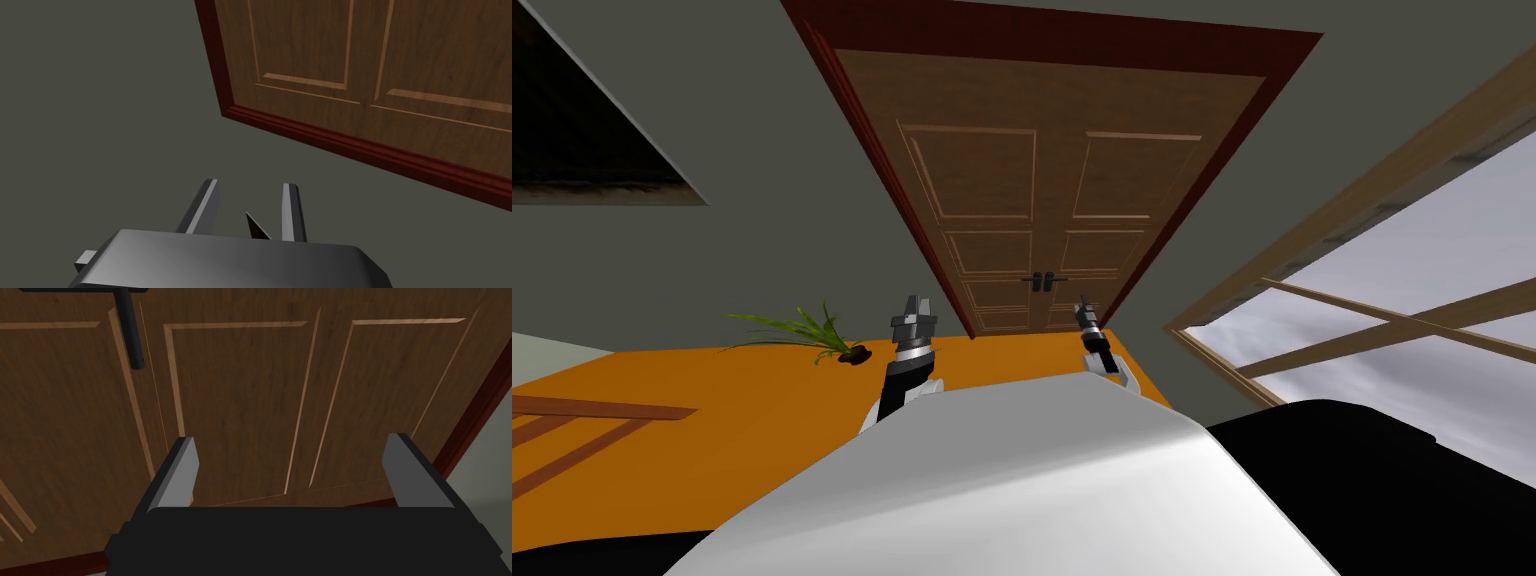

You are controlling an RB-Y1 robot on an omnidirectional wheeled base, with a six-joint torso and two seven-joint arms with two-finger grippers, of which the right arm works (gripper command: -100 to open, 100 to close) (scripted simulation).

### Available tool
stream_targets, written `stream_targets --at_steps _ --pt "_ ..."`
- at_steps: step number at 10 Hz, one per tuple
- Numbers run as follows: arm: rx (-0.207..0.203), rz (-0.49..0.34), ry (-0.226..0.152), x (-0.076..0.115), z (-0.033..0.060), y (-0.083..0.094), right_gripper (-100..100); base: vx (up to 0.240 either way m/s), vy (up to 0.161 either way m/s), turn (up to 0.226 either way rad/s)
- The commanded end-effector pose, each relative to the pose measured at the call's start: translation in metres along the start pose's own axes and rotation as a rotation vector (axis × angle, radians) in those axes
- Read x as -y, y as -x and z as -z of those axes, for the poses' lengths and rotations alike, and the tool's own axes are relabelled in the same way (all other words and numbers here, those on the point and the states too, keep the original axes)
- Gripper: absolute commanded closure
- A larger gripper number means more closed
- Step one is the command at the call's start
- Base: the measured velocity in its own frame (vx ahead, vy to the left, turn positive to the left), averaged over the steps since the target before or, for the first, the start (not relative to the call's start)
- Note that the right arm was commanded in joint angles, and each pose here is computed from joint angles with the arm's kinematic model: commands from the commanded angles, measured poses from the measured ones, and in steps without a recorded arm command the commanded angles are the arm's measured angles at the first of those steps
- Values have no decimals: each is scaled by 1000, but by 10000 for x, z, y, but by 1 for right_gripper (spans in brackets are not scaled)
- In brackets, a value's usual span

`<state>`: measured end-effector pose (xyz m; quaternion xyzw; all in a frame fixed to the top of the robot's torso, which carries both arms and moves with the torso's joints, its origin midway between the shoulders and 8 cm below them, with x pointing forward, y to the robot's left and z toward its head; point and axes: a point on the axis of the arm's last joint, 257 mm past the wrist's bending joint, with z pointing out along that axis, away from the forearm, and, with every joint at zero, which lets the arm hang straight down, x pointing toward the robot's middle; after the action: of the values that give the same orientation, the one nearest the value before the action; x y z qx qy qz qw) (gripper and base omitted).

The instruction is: Pull the door open

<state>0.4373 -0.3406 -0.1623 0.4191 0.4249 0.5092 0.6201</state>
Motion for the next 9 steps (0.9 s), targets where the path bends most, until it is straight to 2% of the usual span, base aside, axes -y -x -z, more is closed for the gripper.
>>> stream_targets --at_steps 1,3,4,8,9 --pt "-1 -12 -32 144 -1 35 -100 135 -13 58" --pt "-1 -22 -62 291 10 68 -100 112 -18 39" --pt "0 -31 -92 432 23 102 -100 143 -35 74" --pt "4 -48 -148 693 58 173 -100 112 -22 41" --pt "7 -57 -174 811 78 209 -100 137 -16 64"
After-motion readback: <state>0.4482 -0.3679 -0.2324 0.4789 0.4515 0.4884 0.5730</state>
